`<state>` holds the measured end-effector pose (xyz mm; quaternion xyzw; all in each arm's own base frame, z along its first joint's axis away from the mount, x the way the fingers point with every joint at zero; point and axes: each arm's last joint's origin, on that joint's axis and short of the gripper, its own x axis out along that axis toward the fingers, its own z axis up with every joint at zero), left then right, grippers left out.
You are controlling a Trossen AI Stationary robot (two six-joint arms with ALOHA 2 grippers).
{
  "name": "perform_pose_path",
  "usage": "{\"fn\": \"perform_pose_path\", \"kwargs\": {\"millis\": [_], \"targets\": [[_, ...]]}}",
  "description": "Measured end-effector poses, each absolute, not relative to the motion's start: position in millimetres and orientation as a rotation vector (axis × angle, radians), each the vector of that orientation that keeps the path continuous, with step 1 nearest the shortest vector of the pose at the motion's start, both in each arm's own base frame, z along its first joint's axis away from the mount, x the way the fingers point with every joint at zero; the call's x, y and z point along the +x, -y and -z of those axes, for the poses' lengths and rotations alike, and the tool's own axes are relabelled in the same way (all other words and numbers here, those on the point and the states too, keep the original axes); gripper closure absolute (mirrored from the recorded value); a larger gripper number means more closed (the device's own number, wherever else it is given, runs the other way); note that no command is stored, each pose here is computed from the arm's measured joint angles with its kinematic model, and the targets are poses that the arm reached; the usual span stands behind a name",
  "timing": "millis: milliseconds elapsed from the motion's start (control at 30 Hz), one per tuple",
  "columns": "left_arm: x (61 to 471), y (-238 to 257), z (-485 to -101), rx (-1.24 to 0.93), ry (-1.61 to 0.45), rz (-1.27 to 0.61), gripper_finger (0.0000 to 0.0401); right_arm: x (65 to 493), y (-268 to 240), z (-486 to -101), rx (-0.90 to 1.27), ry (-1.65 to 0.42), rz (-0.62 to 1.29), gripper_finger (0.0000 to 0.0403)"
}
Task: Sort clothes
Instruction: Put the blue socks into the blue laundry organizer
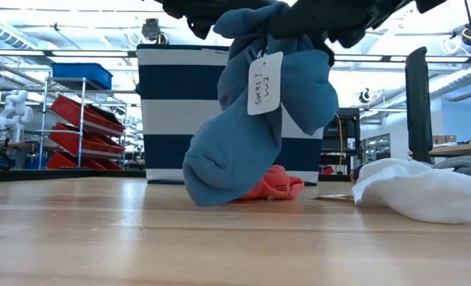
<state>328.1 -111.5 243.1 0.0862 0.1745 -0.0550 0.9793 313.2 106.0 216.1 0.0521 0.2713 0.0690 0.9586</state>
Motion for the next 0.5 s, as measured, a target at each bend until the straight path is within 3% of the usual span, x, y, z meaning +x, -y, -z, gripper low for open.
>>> {"fn": "perform_pose_path", "kwargs": {"millis": [333,500], "targets": [[327.2,111.3,-240.8,0.180,-0.378,0.121,0.0386,327.6,-99.0,-183.4,0.097,-0.633,-0.095,0.0156],[323.1,109.9,-231.9,0.152,-0.482,0.110,0.0386,329.9,-95.5,-178.0,0.099,-0.649,-0.079,0.0238]]}}
